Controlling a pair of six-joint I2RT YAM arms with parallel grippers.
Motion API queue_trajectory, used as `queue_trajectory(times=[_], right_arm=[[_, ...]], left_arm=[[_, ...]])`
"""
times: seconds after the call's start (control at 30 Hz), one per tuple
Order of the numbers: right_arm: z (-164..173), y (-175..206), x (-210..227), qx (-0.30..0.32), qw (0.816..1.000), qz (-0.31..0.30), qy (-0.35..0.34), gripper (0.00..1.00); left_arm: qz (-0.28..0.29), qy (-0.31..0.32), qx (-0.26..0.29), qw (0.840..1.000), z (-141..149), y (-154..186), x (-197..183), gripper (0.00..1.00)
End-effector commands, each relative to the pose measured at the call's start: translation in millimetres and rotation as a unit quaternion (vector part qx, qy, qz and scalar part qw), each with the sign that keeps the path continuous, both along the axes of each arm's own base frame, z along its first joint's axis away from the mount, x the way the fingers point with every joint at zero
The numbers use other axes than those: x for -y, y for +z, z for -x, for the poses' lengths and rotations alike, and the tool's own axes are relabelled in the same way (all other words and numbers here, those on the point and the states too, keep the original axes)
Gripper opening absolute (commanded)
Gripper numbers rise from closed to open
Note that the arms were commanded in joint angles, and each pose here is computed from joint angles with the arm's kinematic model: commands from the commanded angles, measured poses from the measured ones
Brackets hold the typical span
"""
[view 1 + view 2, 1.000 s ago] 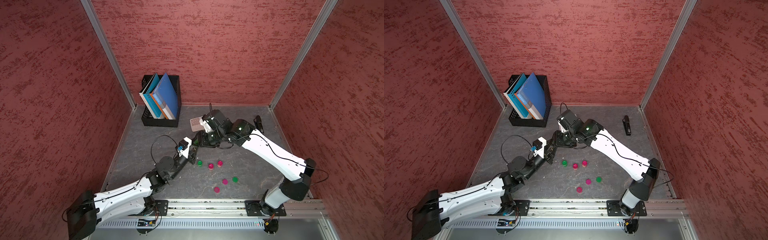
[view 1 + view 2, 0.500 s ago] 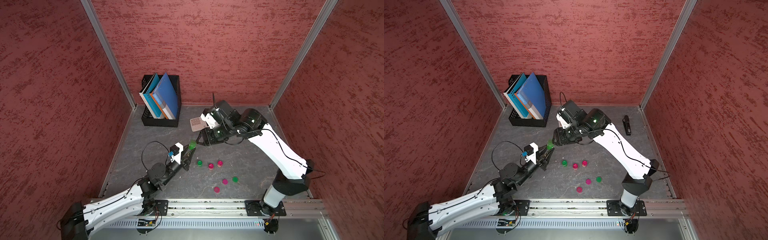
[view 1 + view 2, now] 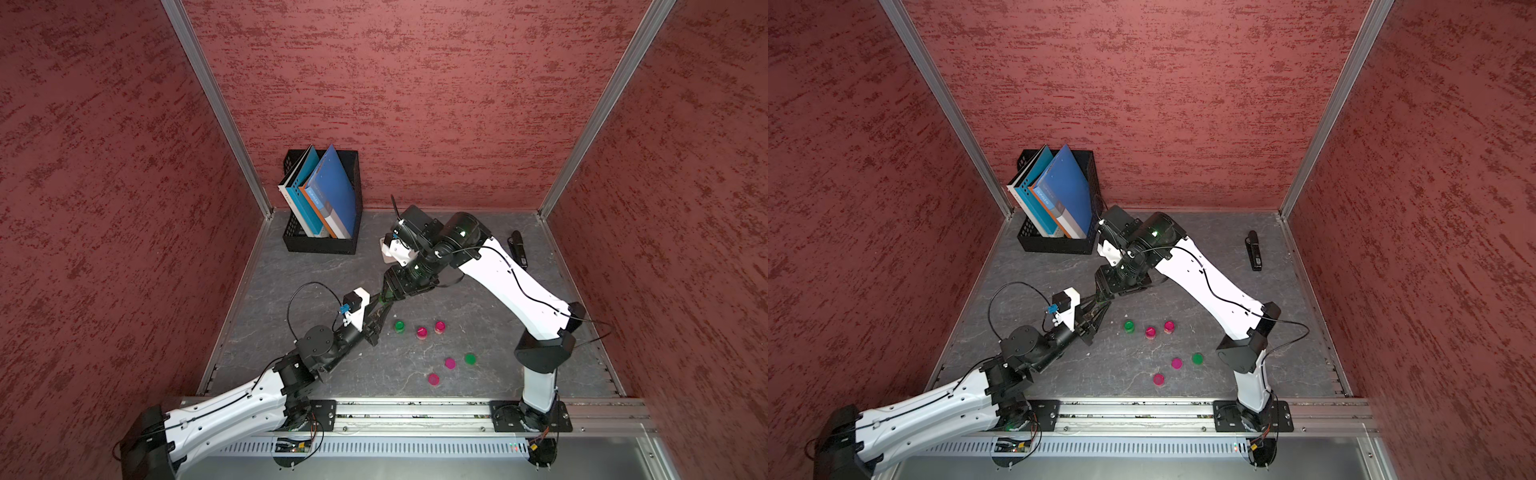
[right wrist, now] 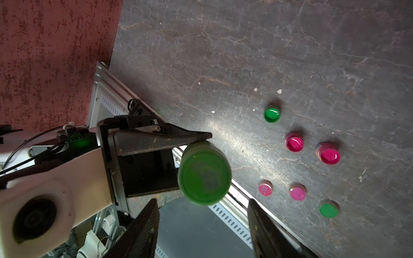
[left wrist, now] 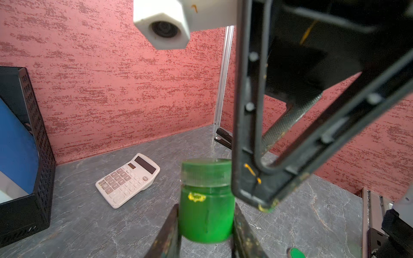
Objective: Close the paint jar lid
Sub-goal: Place the paint jar at the center of the board.
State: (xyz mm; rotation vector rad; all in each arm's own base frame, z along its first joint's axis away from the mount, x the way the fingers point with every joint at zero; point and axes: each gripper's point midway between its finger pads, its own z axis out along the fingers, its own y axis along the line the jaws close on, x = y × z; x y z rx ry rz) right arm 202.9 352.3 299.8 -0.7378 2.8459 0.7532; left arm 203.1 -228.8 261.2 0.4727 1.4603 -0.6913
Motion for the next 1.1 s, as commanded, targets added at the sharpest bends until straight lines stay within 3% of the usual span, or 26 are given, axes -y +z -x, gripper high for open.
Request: queue_trajectory(times=[0.0, 0.4, 0.57, 0.83, 0.97, 1.07], right_arm=[[6.3, 2.8, -1.2, -0.003, 1.0, -0.006, 0.019, 0.6], [-1.7, -9.6, -11.1, -0.004, 1.0, -0.005, 0.021, 0.58], [-1.9, -10.5, -16.2, -0.007, 1.0, -0.014, 0.025, 0.42], [0.2, -12.2, -15.7, -0.012, 0.999, -0.015, 0.026, 0.27], [-5.4, -8.6, -14.2, 0.006, 1.0, -0.016, 0.018, 0.23], [-13.7, -7.5, -9.5, 0.024, 1.0, -0.008, 0.002, 0.21]], left_arm=[[0.011, -0.015, 0.0, 1.0, 4.5, 4.1, 3.3, 0.25], [0.018, -0.023, 0.006, 1.0, 10.5, 9.4, 5.0, 0.25], [0.015, -0.021, 0.005, 1.0, 10.6, 7.8, 5.3, 0.26], [0.016, -0.013, 0.007, 1.0, 10.0, 8.5, 1.8, 0.27], [0.016, -0.009, 0.006, 1.0, 8.4, 9.0, 1.2, 0.33], [0.016, -0.005, 0.002, 1.0, 6.8, 8.0, 1.1, 0.46]])
